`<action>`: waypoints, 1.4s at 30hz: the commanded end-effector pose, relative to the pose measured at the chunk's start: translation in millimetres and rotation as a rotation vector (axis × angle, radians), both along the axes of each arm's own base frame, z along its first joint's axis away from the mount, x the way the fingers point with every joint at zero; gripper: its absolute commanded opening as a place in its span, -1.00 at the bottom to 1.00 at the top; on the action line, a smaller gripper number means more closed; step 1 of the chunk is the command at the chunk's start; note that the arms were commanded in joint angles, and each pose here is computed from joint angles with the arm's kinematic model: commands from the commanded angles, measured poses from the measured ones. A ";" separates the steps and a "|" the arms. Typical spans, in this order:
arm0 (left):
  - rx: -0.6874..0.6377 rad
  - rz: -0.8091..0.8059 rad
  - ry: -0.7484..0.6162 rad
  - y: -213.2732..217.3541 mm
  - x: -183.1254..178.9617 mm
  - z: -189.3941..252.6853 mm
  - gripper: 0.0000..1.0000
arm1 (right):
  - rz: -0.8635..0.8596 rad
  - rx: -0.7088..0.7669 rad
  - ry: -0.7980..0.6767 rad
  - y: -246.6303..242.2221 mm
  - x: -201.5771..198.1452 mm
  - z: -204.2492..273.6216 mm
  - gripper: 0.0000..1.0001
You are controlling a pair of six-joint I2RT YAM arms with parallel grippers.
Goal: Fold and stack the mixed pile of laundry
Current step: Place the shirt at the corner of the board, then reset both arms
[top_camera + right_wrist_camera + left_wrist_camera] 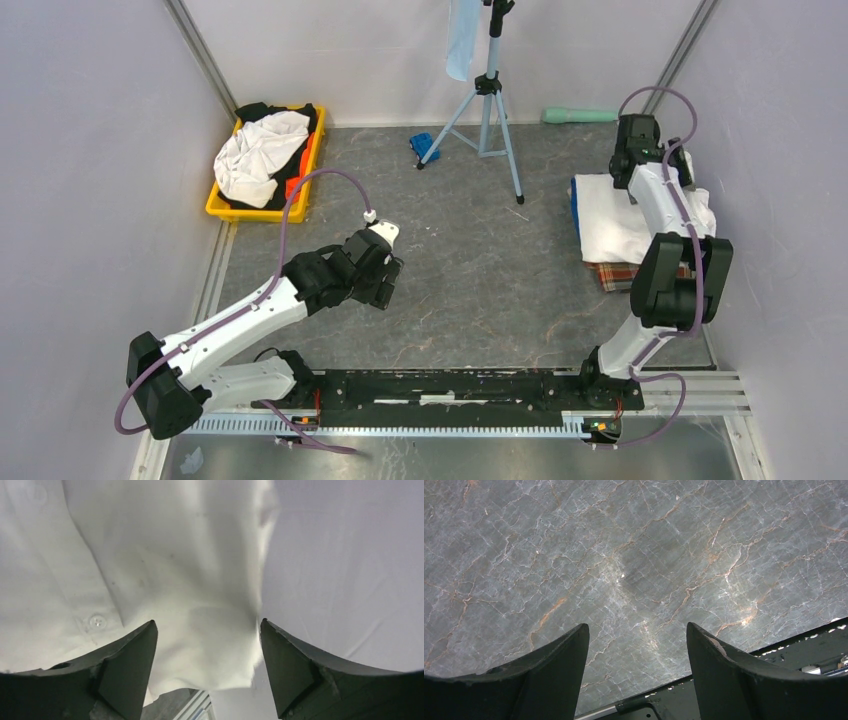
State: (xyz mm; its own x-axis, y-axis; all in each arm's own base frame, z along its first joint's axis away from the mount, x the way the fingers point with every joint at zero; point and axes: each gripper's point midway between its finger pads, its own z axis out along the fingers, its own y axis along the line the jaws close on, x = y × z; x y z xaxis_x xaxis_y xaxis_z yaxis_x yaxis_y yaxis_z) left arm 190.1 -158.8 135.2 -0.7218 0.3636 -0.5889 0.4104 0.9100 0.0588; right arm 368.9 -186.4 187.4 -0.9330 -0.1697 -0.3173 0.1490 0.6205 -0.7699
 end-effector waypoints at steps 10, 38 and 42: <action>0.013 -0.012 -0.049 1.6 7.7 8.9 0.55 | -0.068 0.192 -0.562 25.9 -5.0 96.9 0.71; 0.055 0.047 -0.139 18.7 18.5 23.3 0.99 | 0.953 1.339 -0.816 335.2 -118.7 88.0 0.75; 0.051 0.075 -0.175 24.7 20.7 31.7 0.99 | 0.875 1.211 -0.755 315.1 -125.7 64.2 0.96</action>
State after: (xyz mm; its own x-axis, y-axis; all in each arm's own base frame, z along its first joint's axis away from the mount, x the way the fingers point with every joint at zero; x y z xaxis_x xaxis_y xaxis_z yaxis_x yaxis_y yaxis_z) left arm 201.7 -142.6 145.3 -0.6906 0.3486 -0.6337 0.3454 0.9288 0.1346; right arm 244.1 153.4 266.1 -0.2752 0.2050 -0.9393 -0.5600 0.7600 0.3299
